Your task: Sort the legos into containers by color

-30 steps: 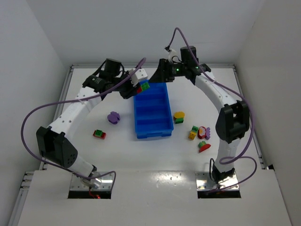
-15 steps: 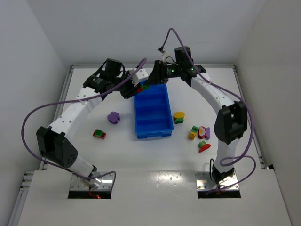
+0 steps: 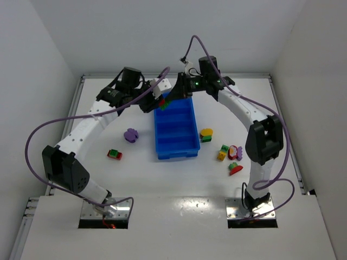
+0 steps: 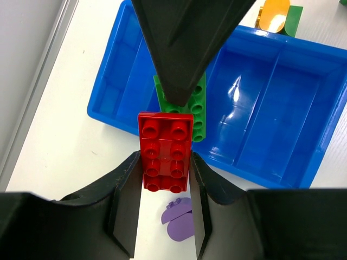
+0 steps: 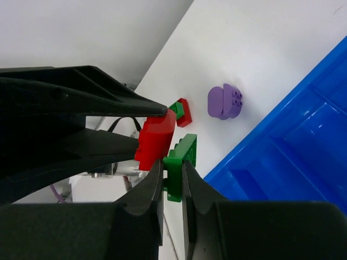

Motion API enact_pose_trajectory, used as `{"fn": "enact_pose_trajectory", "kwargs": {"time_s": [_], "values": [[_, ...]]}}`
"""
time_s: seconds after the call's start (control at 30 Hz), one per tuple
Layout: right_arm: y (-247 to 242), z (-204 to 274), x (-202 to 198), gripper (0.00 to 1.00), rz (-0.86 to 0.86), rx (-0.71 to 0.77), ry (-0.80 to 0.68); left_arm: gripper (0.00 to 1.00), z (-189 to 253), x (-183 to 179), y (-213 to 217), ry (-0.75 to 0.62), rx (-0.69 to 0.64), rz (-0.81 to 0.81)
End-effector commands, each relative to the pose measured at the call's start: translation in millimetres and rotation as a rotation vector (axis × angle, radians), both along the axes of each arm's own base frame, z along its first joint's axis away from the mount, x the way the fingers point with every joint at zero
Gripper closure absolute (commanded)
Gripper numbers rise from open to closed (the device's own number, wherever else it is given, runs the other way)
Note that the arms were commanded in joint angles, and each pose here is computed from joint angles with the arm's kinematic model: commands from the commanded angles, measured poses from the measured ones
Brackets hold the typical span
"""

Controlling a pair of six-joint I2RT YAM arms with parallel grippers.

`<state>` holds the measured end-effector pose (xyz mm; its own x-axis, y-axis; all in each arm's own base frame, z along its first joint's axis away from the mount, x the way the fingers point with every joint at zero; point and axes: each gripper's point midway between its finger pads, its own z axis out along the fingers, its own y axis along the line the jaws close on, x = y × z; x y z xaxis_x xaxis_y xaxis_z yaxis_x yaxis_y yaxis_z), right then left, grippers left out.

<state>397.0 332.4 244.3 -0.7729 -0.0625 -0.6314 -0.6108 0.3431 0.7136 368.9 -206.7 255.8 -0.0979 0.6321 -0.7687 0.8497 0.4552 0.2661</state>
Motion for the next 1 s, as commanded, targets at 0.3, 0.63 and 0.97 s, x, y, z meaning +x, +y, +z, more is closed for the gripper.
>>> {"fn": "enact_pose_trajectory", "kwargs": {"time_s": [0.3,0.63,0.97], "values": [[-29.0,-30.2,13.5,0.99,-0.083,-0.155,-0.059,1.00,36.8,13.9,2.0,-0.107,-0.058,0.050],[-91.2,-51.6,-26.0,0.99,-0.134,-0.289,-0.091,1.00,6.2,98.7,4.4,-0.015,-0.130,0.218],[-113.6,-39.6,-33.8,0.99,-0.185,-0.320,-0.142,0.99,-48.2,143.5,-35.2,0.128,-0.184,0.189]]}}
